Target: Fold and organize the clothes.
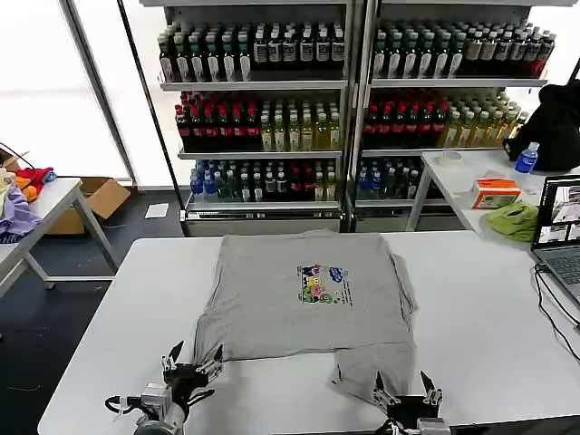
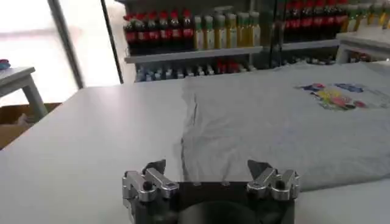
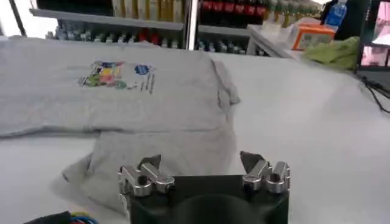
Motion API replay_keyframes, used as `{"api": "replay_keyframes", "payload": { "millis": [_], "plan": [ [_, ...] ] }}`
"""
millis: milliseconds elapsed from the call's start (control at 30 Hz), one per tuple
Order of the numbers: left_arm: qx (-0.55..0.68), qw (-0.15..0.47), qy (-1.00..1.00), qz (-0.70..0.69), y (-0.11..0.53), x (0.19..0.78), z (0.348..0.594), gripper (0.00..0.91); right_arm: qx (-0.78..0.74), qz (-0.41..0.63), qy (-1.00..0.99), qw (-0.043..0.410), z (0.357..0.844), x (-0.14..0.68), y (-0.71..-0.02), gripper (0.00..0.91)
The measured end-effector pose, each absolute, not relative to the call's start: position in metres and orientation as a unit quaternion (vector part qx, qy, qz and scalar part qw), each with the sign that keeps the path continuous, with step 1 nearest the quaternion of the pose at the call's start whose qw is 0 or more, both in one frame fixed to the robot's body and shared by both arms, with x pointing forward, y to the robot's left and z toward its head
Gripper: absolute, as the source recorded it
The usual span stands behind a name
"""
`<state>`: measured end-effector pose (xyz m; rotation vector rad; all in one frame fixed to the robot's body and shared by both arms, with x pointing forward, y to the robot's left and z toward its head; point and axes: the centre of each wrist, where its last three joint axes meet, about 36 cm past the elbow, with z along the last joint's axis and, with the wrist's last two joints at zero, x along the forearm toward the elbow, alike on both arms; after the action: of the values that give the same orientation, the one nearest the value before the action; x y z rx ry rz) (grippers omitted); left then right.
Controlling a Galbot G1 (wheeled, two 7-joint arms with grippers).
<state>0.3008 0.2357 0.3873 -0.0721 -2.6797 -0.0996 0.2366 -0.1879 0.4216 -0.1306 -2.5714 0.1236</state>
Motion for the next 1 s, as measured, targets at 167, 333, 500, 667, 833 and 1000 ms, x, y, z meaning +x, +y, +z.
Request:
{"api": "replay_keyframes", "payload": {
  "millis": [167,333,500,667,833,1000],
  "plan": [
    [-0.029,0.233,-0.972,-0.032,0.234,0.3,0.384,0.887,-0.05,0.044,-0.956,0.287,0.416,0.234,-0.185,0.907],
    [-0.03,0.24,-0.97,-0.027,0.234,0.3,0.379,0.353,-0.05,0.042,-0.955,0.29,0.412,0.233,-0.183,0.907],
    [-0.029,0.246,-0.968,-0.021,0.233,0.297,0.378,0.03,-0.051,0.04,-0.955,0.289,0.407,0.233,-0.183,0.151],
    [-0.029,0.25,-0.968,-0.022,0.232,0.295,0.377,0.01,-0.05,0.034,-0.955,0.29,0.4,0.233,-0.182,0.0],
    [-0.028,0.25,-0.968,-0.027,0.231,0.293,0.377,0.01,-0.047,0.031,-0.956,0.288,0.391,0.232,-0.18,0.0],
    [-0.028,0.249,-0.968,-0.029,0.229,0.292,0.378,0.01,-0.041,0.029,-0.961,0.272,0.388,0.232,-0.178,0.0]
  ]
}}
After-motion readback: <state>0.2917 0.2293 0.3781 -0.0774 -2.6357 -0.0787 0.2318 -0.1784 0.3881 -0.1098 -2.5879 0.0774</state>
